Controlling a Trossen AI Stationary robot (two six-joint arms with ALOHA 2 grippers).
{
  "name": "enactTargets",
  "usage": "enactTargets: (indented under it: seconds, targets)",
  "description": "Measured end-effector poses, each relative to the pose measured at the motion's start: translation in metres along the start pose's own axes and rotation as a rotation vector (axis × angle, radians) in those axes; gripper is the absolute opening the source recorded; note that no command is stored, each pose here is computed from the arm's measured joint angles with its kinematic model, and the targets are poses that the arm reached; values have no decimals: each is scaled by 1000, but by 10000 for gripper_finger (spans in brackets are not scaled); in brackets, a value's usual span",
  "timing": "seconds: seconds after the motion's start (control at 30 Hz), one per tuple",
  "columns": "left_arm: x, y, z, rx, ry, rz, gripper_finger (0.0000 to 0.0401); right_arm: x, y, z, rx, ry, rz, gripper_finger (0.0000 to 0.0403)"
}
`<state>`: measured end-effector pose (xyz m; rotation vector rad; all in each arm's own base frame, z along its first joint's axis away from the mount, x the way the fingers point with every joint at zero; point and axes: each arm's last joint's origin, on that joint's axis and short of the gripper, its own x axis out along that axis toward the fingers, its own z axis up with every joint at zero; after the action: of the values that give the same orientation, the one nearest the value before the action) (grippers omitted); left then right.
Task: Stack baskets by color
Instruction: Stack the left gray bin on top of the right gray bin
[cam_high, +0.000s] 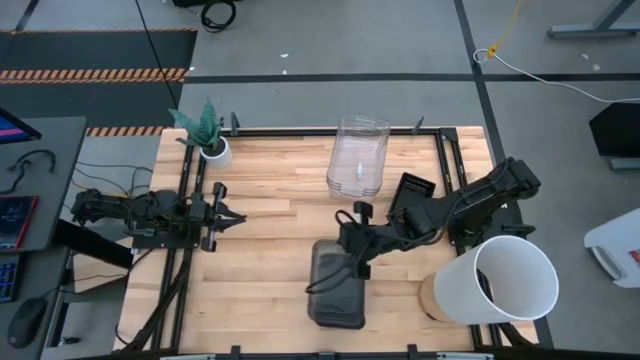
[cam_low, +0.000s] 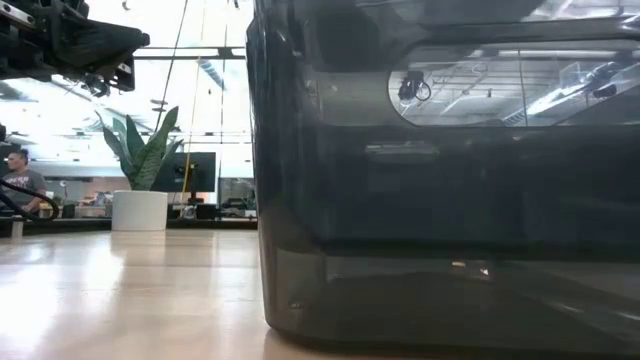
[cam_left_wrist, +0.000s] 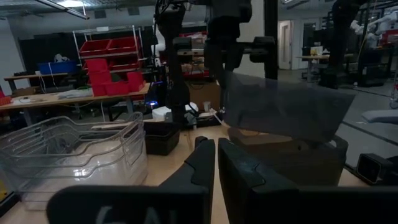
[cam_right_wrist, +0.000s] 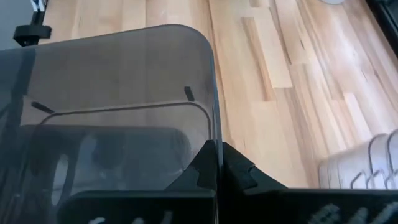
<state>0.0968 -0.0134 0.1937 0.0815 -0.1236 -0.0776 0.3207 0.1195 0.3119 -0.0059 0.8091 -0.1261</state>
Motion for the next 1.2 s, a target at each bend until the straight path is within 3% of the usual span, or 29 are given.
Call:
enactTargets:
  seconds: [0.8, 1.2]
  targets:
    - [0, 0, 0, 0, 0, 0, 35, 20, 17, -36, 25, -4, 9, 3]
    - [0, 0, 0, 0, 0, 0, 29, 25, 17, -42, 23, 15, 36, 53]
